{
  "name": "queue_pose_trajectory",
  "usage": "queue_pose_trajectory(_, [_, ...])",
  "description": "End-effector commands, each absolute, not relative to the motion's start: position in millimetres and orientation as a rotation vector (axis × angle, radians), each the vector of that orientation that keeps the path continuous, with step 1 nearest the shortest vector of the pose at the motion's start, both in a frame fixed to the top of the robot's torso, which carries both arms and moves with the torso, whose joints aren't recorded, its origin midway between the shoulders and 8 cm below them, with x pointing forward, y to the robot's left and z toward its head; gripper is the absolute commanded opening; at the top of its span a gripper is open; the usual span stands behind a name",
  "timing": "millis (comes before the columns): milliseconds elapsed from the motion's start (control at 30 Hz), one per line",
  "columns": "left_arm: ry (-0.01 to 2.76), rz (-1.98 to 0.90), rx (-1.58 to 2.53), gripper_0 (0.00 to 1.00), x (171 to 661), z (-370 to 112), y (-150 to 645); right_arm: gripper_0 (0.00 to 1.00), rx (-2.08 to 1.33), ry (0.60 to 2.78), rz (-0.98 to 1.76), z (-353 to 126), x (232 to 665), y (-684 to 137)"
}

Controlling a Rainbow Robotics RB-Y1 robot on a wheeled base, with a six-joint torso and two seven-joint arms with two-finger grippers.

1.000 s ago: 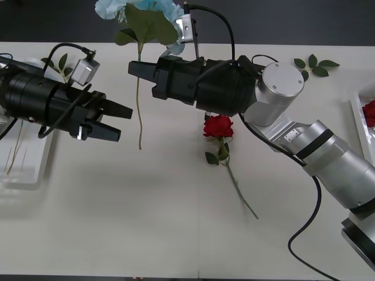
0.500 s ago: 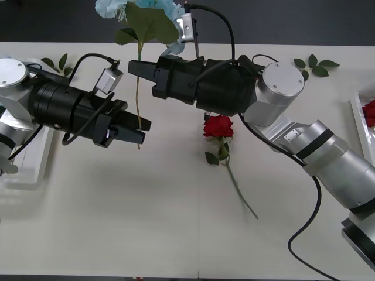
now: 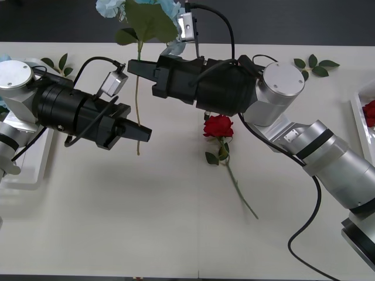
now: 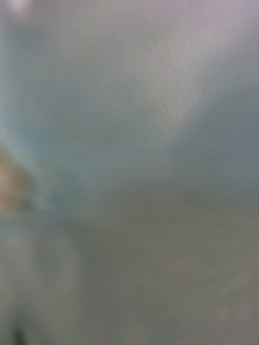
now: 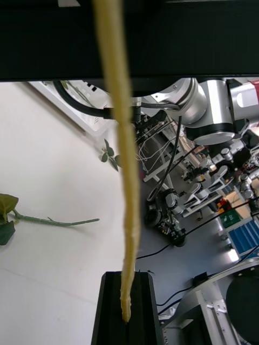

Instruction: Put the red flowers into the right box and the blue flowers into the left box

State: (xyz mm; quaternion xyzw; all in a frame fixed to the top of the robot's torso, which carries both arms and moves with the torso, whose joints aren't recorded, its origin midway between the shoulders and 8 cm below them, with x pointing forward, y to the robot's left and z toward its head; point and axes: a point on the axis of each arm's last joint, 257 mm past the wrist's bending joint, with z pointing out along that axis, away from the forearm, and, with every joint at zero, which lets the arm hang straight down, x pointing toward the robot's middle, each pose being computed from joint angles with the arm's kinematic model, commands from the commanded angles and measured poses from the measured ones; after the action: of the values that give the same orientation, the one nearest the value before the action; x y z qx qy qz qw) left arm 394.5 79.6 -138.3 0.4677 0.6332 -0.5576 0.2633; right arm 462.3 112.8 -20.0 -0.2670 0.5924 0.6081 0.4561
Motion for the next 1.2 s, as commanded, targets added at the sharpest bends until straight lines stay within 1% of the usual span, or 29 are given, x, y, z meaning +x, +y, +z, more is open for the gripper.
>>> queue_pose_trajectory(33, [1.691, -1.505, 1.277, 0.0, 395, -125, 77, 0.36, -0.673, 1.398, 1.543, 17, 454, 120])
queue_pose_trajectory(100, [1.688, -1.508, 1.277, 0.0, 395, -124, 77, 0.43, -0.675, 1.401, 1.535, 16, 455, 119])
queue_pose_trajectory(133, [1.687, -1.51, 1.27, 0.0, 395, -123, 77, 0.48, -0.673, 1.403, 1.523, 15, 457, 117])
queue_pose_trajectory(167, [1.687, -1.51, 1.27, 0.0, 395, -123, 77, 0.51, -0.674, 1.403, 1.521, 15, 458, 117])
queue_pose_trajectory(200, [1.684, -1.514, 1.266, 0.0, 395, -122, 76, 0.58, -0.675, 1.401, 1.513, 15, 459, 116])
queue_pose_trajectory(300, [1.674, -1.524, 1.257, 0.0, 396, -118, 76, 0.71, -0.693, 1.41, 1.468, 10, 463, 111])
queue_pose_trajectory(433, [1.665, -1.519, 1.236, 0.0, 399, -112, 82, 0.79, -0.704, 1.407, 1.444, 9, 466, 110])
queue_pose_trajectory(533, [1.666, -1.491, 1.221, 0.0, 405, -106, 92, 0.83, -0.711, 1.404, 1.43, 8, 467, 108])
queue_pose_trajectory(767, [1.713, -1.4, 1.158, 0.0, 420, -96, 135, 0.87, -0.705, 1.393, 1.414, 13, 471, 103])
queue_pose_trajectory(867, [1.749, -1.333, 1.115, 0.0, 427, -91, 166, 0.88, -0.714, 1.395, 1.403, 13, 473, 97])
queue_pose_trajectory(1033, [1.824, -1.152, 1.064, 0.0, 441, -83, 224, 0.89, -0.785, 1.418, 1.375, 8, 471, 84])
queue_pose_trajectory(1200, [1.932, -0.872, 0.989, 0.0, 454, -66, 310, 0.89, -0.965, 1.511, 1.244, -19, 469, 57])
